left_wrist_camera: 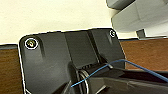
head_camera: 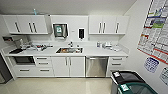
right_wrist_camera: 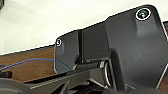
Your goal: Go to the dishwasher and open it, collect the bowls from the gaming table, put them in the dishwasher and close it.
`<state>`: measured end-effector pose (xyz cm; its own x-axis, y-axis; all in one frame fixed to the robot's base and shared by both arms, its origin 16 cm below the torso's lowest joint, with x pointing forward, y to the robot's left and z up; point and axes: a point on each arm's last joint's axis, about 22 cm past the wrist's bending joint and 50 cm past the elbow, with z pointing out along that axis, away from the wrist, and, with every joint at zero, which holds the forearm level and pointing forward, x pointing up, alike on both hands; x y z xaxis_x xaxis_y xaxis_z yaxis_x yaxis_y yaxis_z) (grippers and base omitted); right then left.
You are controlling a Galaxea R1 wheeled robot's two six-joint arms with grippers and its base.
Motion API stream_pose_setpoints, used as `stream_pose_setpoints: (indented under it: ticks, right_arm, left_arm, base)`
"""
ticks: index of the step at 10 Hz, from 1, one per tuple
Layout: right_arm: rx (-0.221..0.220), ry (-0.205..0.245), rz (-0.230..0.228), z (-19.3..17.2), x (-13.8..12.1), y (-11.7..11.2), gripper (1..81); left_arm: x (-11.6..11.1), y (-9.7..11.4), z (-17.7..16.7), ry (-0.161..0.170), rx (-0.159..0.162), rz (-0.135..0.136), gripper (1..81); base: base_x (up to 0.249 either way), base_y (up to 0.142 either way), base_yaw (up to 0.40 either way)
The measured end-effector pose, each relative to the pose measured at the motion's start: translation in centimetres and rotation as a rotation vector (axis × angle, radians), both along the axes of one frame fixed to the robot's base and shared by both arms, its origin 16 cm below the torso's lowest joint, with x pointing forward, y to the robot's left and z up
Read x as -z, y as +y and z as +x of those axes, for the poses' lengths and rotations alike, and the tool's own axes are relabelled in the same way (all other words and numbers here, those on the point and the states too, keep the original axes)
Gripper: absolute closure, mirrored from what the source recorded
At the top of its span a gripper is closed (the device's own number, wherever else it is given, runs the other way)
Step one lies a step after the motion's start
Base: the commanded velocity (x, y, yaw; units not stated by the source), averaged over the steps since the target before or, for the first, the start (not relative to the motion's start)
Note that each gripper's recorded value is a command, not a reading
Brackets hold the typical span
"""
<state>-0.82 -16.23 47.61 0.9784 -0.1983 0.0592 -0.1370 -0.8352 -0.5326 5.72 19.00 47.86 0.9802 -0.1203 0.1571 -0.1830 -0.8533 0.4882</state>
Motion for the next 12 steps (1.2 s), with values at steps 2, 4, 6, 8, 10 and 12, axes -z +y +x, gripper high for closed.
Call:
stream_pose_setpoints:
  ticks: [2,4,6,8,10,12]
  right_arm:
    - [0.000,-0.004,-0.002,0.3,0.0,-0.1,1.0]
    - [0.001,-0.003,-0.015,0.2,0.1,-1.1,1.0]
    - [-0.002,0.001,-0.006,-0.1,0.0,-0.5,1.0]
    - [-0.001,-0.004,0.006,0.4,-0.1,0.4,1.0]
    - [-0.002,-0.004,0.003,0.2,-0.1,0.1,1.0]
    - [-0.002,-0.001,0.000,-0.1,-0.1,-0.1,1.0]
  left_arm:
    - [0.0,-0.1,0.0,0.000,0.000,-0.001,1.0]
    - [-0.2,-1.1,0.3,-0.003,0.001,-0.016,1.0]
    - [-0.1,-0.6,-0.3,0.003,0.000,-0.010,1.0]
    - [-0.1,0.2,0.4,-0.003,-0.001,0.000,1.0]
    - [-0.2,-0.3,0.3,-0.004,-0.001,-0.007,1.0]
    - [-0.3,-0.6,0.2,-0.003,-0.001,-0.013,1.0]
  base:
    - [0.093,0.000,0.000]
    - [0.095,0.000,0.000]
    - [0.099,0.000,0.000]
    - [0.113,0.000,0.000]
    - [0.113,0.000,0.000]
    - [0.113,0.000,0.000]
